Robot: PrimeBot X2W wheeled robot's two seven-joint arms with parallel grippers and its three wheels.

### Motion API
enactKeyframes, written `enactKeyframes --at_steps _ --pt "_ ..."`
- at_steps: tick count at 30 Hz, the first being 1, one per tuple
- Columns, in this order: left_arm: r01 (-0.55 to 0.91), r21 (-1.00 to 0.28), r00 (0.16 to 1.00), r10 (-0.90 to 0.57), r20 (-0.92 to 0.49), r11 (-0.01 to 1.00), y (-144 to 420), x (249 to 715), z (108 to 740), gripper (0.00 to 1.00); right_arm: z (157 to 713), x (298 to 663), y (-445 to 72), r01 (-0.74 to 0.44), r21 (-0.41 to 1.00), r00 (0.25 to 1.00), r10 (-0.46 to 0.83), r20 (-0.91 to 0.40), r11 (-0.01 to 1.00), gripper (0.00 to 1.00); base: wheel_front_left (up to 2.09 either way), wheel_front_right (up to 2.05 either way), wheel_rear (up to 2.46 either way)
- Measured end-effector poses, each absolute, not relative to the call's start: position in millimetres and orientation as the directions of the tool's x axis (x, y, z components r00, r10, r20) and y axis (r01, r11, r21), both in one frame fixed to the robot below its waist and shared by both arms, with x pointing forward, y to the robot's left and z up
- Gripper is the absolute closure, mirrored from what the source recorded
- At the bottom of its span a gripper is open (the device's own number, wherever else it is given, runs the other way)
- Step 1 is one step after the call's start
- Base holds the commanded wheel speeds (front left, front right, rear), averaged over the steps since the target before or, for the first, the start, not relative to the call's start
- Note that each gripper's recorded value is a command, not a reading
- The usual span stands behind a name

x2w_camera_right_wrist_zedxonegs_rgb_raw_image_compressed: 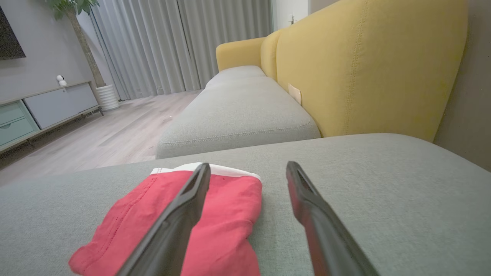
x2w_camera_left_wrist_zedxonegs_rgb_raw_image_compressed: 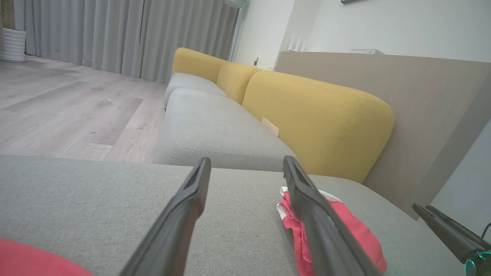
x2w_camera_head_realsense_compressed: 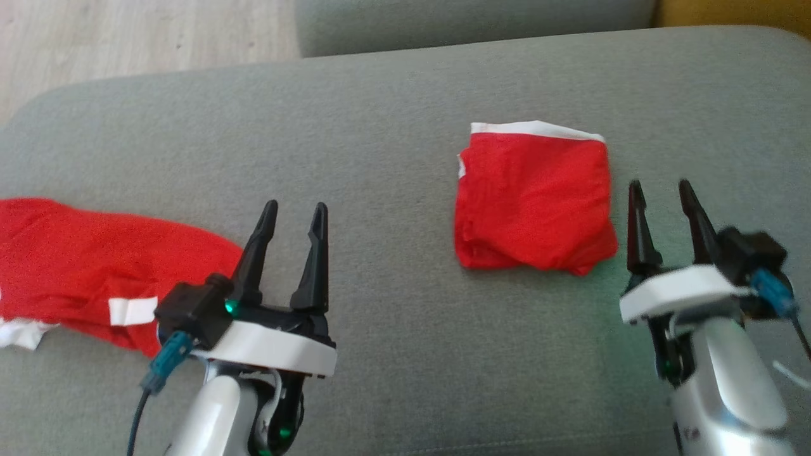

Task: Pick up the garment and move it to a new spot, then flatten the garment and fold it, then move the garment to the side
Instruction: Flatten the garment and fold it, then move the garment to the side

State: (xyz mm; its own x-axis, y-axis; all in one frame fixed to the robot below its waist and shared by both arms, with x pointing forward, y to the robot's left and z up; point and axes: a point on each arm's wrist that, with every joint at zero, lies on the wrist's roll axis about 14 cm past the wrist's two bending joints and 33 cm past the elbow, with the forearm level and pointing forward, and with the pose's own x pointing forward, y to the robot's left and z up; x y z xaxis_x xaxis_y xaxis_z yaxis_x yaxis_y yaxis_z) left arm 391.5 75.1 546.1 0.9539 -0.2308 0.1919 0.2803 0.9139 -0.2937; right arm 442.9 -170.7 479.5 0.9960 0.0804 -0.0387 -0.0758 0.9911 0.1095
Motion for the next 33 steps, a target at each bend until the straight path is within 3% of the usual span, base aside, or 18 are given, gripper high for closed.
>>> enactKeyframes --at_steps 16,23,33 --pt "0.332 -0.294 0.94 -0.288 0.185 0.896 57 384 543 0.0 475 386 -207 0.034 0.154 0.999 -0.028 -0.047 0.988 0.0 0.0 0.0 0.0" --pt "0.322 -0.301 0.945 -0.284 0.164 0.898 60 386 535 0.0 463 392 -208 0.038 0.128 0.994 -0.025 -0.105 0.991 0.0 0.0 0.0 0.0" --pt "0.272 -0.298 0.96 -0.238 0.144 0.915 77 397 527 0.0 419 430 -183 -0.002 0.151 0.942 0.053 -0.333 0.989 0.0 0.0 0.0 0.0"
